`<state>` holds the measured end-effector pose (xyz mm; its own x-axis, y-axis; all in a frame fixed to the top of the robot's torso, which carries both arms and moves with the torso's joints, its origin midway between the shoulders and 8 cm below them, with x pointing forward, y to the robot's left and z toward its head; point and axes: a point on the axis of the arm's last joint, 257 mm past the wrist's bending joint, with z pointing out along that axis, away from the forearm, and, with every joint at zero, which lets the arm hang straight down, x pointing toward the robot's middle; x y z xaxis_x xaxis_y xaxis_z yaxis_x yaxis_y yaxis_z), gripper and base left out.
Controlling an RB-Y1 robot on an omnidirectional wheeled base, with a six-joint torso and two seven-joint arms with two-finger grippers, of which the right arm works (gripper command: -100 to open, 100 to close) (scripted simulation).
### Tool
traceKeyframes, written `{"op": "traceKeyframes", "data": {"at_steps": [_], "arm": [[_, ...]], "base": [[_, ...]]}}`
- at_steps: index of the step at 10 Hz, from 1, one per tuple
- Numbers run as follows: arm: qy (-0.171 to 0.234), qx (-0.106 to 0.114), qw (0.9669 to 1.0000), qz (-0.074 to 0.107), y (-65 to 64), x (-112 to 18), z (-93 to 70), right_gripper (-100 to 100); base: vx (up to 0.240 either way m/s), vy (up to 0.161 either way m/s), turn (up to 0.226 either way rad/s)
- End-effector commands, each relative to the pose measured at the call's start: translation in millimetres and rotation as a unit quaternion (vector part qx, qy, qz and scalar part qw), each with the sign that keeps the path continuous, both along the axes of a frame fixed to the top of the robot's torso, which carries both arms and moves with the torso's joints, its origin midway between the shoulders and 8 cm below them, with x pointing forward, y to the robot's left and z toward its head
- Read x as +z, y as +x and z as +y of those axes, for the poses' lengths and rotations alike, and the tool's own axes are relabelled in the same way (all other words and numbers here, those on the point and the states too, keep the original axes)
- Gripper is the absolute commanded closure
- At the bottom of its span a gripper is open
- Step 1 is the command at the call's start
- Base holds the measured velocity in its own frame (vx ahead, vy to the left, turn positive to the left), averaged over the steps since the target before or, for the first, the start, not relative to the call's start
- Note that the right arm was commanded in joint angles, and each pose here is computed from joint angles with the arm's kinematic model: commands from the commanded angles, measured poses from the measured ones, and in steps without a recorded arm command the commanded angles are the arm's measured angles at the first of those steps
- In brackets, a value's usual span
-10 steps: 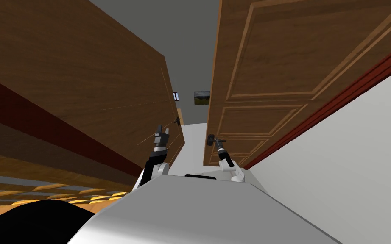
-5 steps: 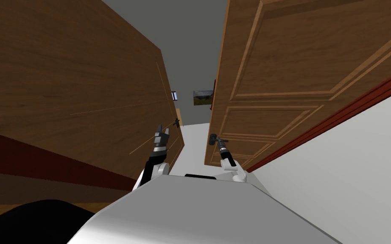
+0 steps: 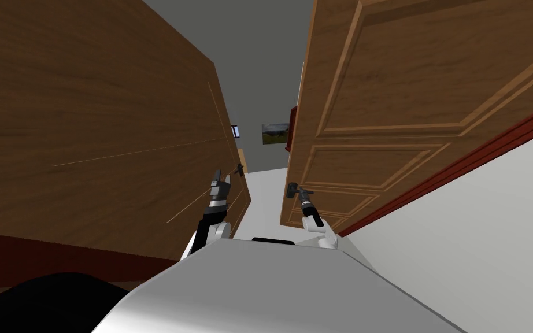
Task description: Push the door open
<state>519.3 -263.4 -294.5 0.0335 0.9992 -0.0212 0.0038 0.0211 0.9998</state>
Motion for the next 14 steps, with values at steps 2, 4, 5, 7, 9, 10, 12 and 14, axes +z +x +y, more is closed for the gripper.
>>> {"op": "traceKeyframes", "data": {"at_steps": [2,4,5,7,9,10,12,14], "arm": [[-0.004,-0.022,0.9997,-0.006,3.2,6.4,-23.6,100],[-0.002,-0.034,0.9994,-0.006,3.6,6.0,-33.2,100],[-0.001,-0.041,0.9991,-0.006,3.7,5.7,-38.9,100],[0.002,-0.054,0.9985,-0.005,3.6,4.7,-48.6,100],[0.005,-0.064,0.9979,-0.004,3.3,3.6,-55.8,100],[0.008,-0.07,0.9975,-0.003,3.0,2.8,-59.4,100],[0.008,-0.071,0.9974,0.0,1.4,-0.1,-60.7,100],[0.003,-0.068,0.9977,-0.002,4.5,2.0,-59.3,100]], "base": [[0.127,0.108,-0.085],[0.143,0.097,-0.09],[0.174,0.114,-0.077],[0.204,0.112,-0.096],[0.175,0.102,-0.075],[0.182,0.107,-0.08],[0.119,0.066,-0.047],[0.178,-0.006,-0.16]]}}
